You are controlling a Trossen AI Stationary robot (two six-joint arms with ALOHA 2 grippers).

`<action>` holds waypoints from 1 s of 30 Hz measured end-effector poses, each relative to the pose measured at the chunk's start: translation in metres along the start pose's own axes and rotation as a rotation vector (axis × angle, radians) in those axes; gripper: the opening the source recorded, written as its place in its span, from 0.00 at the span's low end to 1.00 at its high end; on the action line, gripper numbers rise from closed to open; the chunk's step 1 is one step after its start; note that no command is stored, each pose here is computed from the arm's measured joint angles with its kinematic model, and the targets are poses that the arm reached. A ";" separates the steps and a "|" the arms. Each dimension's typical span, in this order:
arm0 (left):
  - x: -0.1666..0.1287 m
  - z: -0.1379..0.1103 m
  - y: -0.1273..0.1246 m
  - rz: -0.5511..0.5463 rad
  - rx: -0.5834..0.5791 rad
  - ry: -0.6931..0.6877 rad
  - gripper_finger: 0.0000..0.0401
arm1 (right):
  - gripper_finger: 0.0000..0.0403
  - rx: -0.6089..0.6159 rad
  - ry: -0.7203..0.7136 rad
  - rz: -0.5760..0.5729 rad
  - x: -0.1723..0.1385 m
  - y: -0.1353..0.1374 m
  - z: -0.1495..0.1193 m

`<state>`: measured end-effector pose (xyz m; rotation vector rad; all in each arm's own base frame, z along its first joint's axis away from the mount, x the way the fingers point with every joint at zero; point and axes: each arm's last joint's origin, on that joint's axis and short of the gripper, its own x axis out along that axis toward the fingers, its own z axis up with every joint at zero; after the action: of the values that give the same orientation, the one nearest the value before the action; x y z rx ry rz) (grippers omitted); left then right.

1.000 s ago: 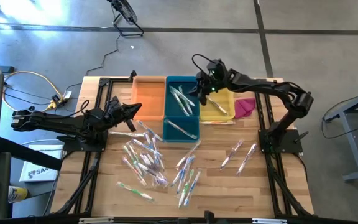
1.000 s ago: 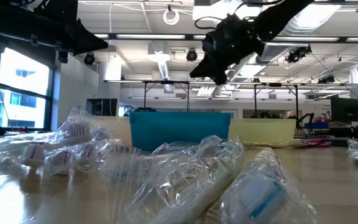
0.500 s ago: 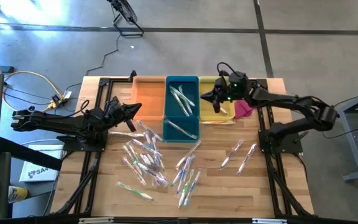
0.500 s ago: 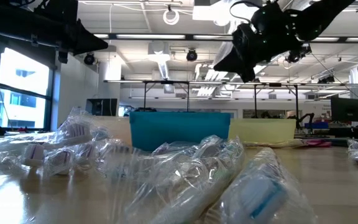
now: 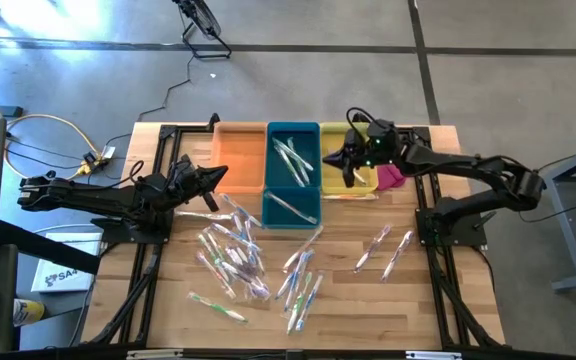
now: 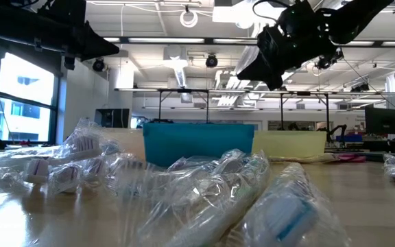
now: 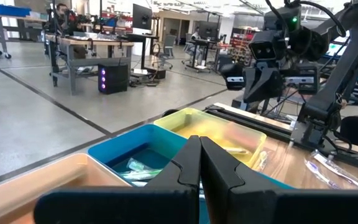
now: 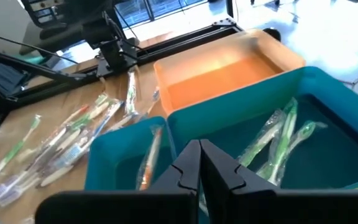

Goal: Pick & Place Toothbrushes
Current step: Put the violet toothbrush into the yellow bin

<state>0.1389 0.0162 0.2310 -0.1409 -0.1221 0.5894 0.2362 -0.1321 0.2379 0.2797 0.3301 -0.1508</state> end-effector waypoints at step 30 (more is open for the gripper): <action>0.000 -0.002 0.004 0.132 -0.001 0.005 0.00 | 0.00 -0.050 0.007 0.003 0.001 0.001 0.000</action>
<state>0.1369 0.0192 0.2283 -0.1523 -0.1091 0.7207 0.2368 -0.1310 0.2376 0.2309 0.3398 -0.1381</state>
